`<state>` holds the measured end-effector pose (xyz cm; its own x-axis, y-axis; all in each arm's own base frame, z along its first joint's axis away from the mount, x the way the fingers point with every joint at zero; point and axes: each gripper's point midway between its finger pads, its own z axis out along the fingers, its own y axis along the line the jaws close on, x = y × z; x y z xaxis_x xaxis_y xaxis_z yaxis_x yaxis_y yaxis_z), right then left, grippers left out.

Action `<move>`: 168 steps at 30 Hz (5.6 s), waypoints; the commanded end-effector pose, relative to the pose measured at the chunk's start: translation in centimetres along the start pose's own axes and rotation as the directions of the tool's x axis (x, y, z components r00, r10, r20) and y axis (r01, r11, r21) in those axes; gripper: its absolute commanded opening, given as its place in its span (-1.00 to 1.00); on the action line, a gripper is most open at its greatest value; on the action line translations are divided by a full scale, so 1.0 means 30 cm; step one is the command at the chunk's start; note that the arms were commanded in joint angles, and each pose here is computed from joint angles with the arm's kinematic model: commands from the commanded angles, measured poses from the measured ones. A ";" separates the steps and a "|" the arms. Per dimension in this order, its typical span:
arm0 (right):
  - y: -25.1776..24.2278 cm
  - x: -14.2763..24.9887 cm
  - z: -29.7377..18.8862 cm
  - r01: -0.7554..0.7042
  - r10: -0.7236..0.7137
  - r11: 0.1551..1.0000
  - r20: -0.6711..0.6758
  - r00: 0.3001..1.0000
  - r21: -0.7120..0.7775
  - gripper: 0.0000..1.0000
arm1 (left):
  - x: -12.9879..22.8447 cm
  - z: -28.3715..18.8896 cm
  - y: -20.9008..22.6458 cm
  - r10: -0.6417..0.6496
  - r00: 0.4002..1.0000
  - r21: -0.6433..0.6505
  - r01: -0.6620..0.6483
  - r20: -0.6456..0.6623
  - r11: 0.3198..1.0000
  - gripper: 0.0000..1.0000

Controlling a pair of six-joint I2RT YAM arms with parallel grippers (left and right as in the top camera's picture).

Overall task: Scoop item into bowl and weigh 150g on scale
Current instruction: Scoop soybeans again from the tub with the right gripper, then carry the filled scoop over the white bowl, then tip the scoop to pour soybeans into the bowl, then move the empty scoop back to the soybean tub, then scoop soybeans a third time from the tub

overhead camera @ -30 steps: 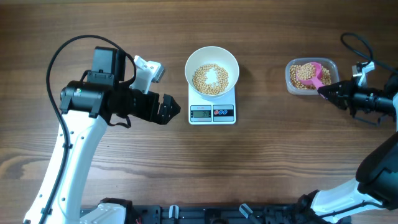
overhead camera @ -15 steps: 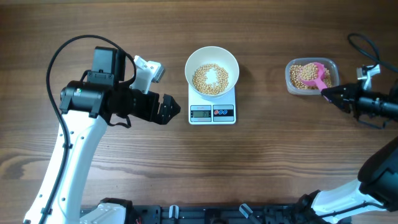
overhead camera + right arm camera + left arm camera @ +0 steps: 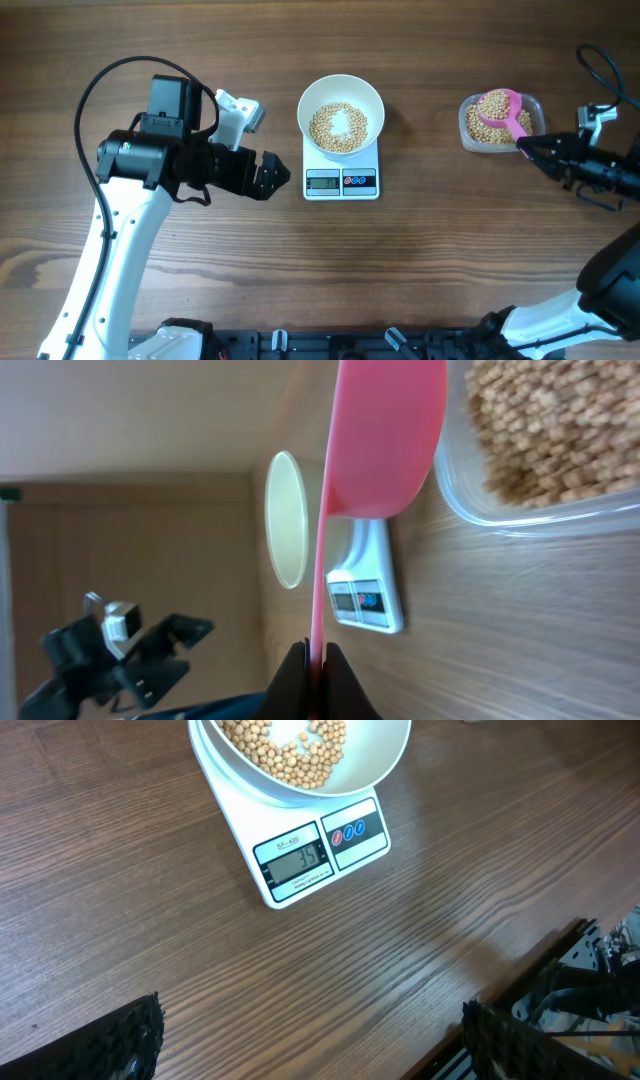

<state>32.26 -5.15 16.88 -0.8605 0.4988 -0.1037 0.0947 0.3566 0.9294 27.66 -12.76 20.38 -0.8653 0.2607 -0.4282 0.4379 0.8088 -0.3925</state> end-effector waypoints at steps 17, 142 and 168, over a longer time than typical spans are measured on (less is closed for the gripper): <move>0.238 0.133 0.197 0.116 -0.159 0.958 -0.147 0.976 -0.262 -0.91 | -0.007 -0.016 -0.025 0.034 0.999 0.018 -0.035 0.020 0.999 1.00; -0.138 -0.156 -0.011 0.442 -0.388 0.257 -0.327 0.862 0.860 -0.91 | -0.007 -0.016 -0.025 0.034 0.999 0.018 -0.035 0.020 0.999 1.00; -0.234 -0.097 0.008 0.428 -0.308 0.200 -0.358 0.882 0.882 -0.92 | -0.007 -0.016 -0.025 0.034 0.999 0.018 -0.035 0.020 0.999 1.00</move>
<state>34.15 -8.64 11.18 -0.9654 0.0304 -0.2590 0.0725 0.9853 -0.1545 27.66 -12.76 20.38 -0.8653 0.2607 -0.4282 0.4379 0.8088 -0.3925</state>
